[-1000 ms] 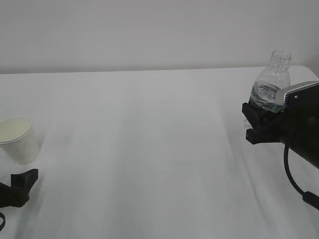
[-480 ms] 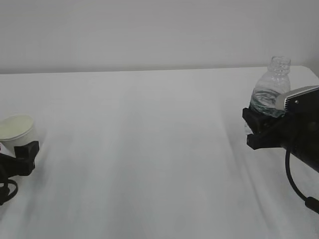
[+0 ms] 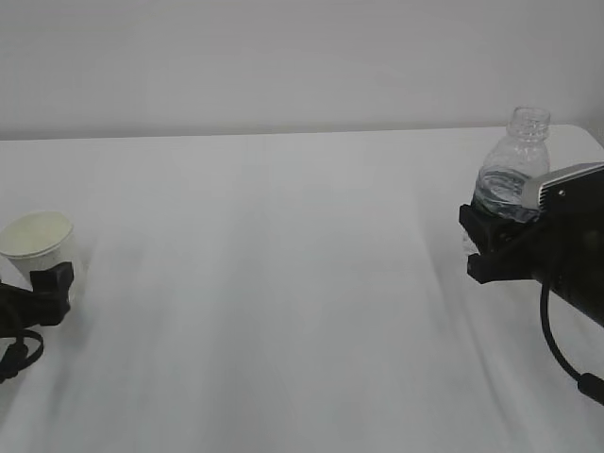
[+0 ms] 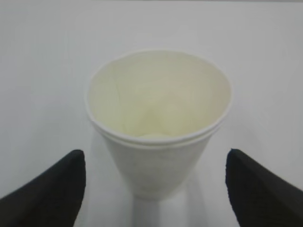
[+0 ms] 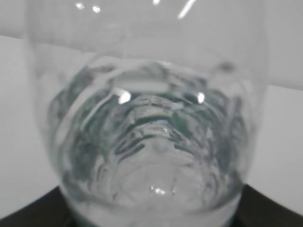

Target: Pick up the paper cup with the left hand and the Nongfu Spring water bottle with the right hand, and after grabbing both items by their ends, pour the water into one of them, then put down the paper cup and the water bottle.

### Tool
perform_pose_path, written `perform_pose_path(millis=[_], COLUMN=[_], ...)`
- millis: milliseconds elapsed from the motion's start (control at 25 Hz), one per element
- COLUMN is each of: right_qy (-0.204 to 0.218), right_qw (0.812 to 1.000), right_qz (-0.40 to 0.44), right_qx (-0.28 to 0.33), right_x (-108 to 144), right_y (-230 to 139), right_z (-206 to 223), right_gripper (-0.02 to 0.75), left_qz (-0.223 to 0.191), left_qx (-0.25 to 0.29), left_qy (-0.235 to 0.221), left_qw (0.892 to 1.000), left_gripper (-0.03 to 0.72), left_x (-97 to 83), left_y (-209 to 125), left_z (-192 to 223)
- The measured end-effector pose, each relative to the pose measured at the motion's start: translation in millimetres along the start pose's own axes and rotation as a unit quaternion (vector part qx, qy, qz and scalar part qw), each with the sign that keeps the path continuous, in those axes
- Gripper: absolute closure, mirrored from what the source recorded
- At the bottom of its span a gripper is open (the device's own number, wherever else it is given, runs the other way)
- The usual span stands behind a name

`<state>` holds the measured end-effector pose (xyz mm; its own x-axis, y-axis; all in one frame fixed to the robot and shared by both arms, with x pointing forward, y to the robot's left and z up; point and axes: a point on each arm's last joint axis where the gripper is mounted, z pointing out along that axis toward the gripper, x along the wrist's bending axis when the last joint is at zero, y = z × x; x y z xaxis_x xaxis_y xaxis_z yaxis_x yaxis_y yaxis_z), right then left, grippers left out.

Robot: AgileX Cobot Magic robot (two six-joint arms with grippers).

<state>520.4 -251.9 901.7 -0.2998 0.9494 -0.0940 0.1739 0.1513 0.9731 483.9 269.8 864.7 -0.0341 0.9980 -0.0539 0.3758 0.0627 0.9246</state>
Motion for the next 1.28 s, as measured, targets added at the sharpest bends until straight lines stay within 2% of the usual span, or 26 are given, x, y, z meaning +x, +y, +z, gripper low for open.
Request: perform_pose_path(millis=[160, 520, 1280], right_qy=[0.0, 0.001, 0.001], right_qw=[1.0, 1.0, 1.0], right_qz=[0.0, -0.001, -0.001], right_qx=[0.0, 0.0, 0.0], right_x=[0, 0, 0], right_y=[0, 0, 0], right_z=[0, 0, 0], right_gripper=[0.343, 0.344, 0.344], left_qz=[-0.001, -0.017, -0.021], left_qx=[0.012, -0.002, -0.006], left_qy=[-0.003, 0.012, 0.02], left_qw=[1.0, 1.0, 1.0], left_gripper=[-0.003, -0.003, -0.003], left_x=[-0.4, -0.6, -3.3], left_y=[-6, -2, -5], left_z=[2, 15, 39])
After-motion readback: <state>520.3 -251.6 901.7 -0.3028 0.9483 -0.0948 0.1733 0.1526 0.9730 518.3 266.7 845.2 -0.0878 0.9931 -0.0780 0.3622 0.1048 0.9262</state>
